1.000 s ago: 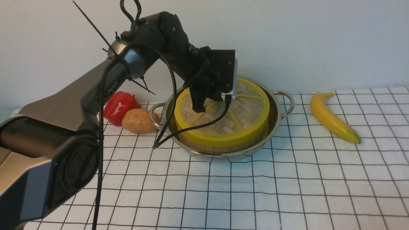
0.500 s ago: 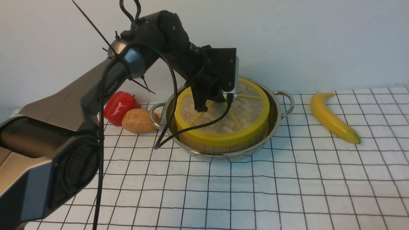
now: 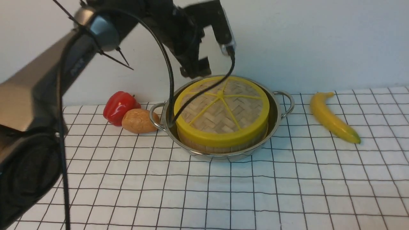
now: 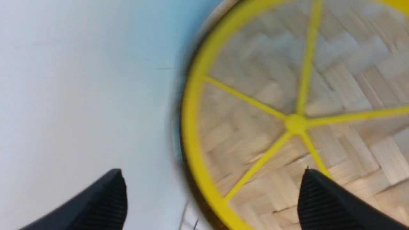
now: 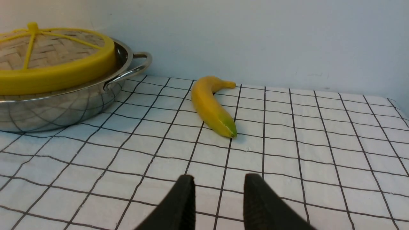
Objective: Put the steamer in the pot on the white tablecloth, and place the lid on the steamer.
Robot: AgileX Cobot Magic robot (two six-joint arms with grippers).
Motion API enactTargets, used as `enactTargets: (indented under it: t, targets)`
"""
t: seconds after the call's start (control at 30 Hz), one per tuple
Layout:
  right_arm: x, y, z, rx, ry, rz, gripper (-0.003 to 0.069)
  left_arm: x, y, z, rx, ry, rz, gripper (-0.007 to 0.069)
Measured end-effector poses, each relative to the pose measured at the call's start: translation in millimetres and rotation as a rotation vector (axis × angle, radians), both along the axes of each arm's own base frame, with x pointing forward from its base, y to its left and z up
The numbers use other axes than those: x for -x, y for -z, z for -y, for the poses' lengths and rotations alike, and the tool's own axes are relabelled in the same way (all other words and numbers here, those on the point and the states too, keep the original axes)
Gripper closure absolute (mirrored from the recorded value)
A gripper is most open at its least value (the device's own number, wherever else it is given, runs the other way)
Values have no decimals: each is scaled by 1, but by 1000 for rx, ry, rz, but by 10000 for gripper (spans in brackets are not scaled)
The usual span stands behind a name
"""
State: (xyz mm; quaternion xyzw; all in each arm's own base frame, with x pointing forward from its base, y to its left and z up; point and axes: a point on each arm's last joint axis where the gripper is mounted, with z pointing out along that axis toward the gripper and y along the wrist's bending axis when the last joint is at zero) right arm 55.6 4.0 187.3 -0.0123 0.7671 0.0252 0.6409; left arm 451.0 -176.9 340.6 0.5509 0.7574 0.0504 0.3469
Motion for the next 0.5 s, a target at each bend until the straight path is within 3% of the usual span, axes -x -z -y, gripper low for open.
enactTargets:
  t: [0.2,0.37,0.5]
  targets:
    - [0,0,0,-2,0,0,419,29,-68,-13,362,-346,19,96]
    - [0,0,0,-2,0,0,419,37,-86,-16,516,-457,16,212]
    - [0,0,0,-2,0,0,419,35,-87,-16,542,-480,31,309]
